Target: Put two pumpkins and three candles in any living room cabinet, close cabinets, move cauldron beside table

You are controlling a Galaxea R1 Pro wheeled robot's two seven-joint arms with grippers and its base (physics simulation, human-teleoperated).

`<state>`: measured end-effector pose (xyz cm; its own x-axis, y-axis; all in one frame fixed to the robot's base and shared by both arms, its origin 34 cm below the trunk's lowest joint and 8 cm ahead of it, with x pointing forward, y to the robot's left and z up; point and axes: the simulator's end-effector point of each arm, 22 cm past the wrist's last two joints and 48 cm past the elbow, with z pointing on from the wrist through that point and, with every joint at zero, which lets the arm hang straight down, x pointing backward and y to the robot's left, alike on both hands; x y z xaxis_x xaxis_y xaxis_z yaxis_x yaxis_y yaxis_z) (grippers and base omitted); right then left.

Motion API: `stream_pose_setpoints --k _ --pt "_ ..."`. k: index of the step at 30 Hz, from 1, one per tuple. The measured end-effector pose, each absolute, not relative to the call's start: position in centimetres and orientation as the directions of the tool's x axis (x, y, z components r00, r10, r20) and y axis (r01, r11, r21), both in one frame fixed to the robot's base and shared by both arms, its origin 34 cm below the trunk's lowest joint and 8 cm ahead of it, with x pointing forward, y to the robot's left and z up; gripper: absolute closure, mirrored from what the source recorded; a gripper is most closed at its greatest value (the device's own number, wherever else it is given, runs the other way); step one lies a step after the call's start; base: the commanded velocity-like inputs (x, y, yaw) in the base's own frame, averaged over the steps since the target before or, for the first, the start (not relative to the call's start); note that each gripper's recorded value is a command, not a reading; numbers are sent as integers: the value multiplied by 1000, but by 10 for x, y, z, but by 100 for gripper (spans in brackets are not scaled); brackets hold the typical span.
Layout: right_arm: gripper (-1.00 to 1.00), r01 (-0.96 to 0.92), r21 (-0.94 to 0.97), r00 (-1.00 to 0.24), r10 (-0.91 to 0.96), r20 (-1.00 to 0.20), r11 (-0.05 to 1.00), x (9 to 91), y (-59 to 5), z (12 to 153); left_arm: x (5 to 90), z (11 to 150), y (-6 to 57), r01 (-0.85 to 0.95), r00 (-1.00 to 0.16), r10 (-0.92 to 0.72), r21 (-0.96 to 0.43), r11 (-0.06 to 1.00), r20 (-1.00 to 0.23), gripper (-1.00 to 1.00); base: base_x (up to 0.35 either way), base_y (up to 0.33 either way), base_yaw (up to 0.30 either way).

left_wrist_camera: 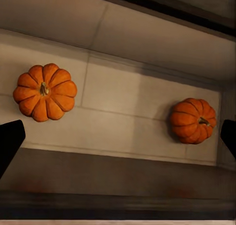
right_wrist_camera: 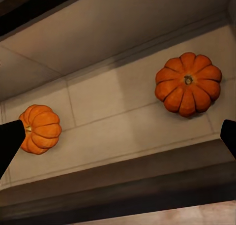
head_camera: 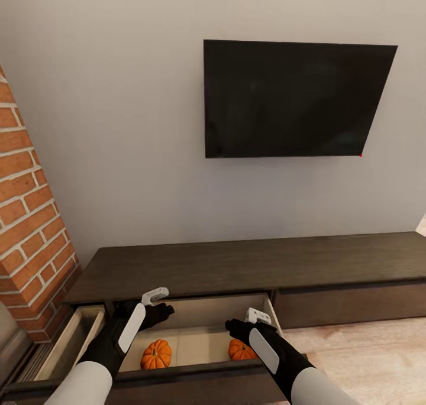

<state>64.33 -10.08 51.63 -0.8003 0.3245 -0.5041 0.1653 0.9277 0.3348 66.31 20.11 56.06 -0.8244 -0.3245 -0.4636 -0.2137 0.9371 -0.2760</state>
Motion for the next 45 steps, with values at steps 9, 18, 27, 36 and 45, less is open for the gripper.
stream_pose_setpoints --k 9,18,27,36,45 --pt "-100 165 335 -800 325 -505 928 647 -101 535 666 578 201 -215 -825 -326 -278 936 -461 -100 0 0 0" --pt "-100 168 335 -791 330 -515 927 652 -102 554 668 595 201 -212 -827 -321 -273 938 -462 -100 0 0 0" --pt "-100 175 335 -773 340 -536 926 658 -105 574 670 613 201 -211 -827 -319 -270 939 -463 -100 0 0 0" --pt "-100 176 337 -767 343 -543 925 662 -105 593 672 630 202 -212 -827 -319 -268 940 -464 -100 0 0 0" --pt "-100 173 336 -758 343 -554 926 666 -105 611 674 646 202 -212 -827 -319 -268 940 -464 -100 0 0 0"
